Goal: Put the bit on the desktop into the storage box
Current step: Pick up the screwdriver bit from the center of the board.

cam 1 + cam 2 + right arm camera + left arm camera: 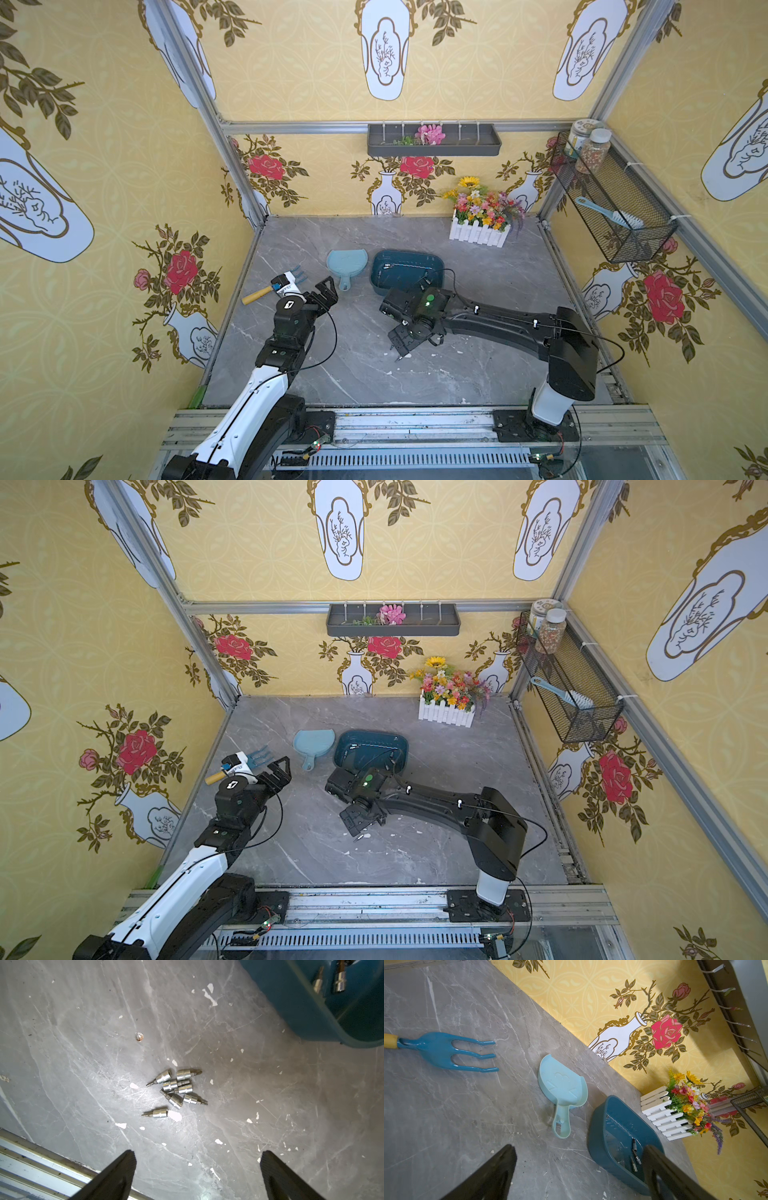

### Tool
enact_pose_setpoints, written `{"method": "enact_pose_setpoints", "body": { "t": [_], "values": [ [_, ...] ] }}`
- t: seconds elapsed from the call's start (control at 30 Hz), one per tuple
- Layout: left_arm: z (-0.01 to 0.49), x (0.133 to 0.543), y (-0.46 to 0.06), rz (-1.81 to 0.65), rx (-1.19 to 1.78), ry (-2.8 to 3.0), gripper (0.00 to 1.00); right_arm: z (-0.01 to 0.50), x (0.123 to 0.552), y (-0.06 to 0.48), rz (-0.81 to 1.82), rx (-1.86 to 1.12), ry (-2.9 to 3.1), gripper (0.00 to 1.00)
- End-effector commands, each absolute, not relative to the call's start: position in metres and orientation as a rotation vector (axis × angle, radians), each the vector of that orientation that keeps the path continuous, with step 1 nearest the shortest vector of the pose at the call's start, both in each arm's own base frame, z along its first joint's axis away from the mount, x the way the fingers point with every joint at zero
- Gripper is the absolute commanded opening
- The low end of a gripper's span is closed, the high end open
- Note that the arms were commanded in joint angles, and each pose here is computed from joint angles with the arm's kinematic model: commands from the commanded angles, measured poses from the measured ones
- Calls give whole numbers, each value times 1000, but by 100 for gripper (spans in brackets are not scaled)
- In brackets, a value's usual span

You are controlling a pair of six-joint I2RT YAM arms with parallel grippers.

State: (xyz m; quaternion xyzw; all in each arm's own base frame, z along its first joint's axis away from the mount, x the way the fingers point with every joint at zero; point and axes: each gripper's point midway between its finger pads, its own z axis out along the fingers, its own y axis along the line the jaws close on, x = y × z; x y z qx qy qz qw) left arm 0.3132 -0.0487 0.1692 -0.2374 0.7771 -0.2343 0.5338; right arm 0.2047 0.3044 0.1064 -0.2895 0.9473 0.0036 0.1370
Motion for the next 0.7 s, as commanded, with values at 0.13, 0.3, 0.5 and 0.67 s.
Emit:
{"method": "enact_pose_setpoints", "body": {
  "t": [0.13,0.3,0.5,0.67],
  "values": [
    [177,320,-52,-580,-538,1826,100,98,186,313,-5,-746,2788,97],
    [176,319,-53,-588,-539,1828,100,88,173,323,-10,-786,2805,97],
    [174,317,-53,-598,-551,1828,100,77,164,332,-13,-817,2827,97],
    [171,319,-56,-612,-557,1839,100,69,160,335,3,-820,2833,97]
  ]
}}
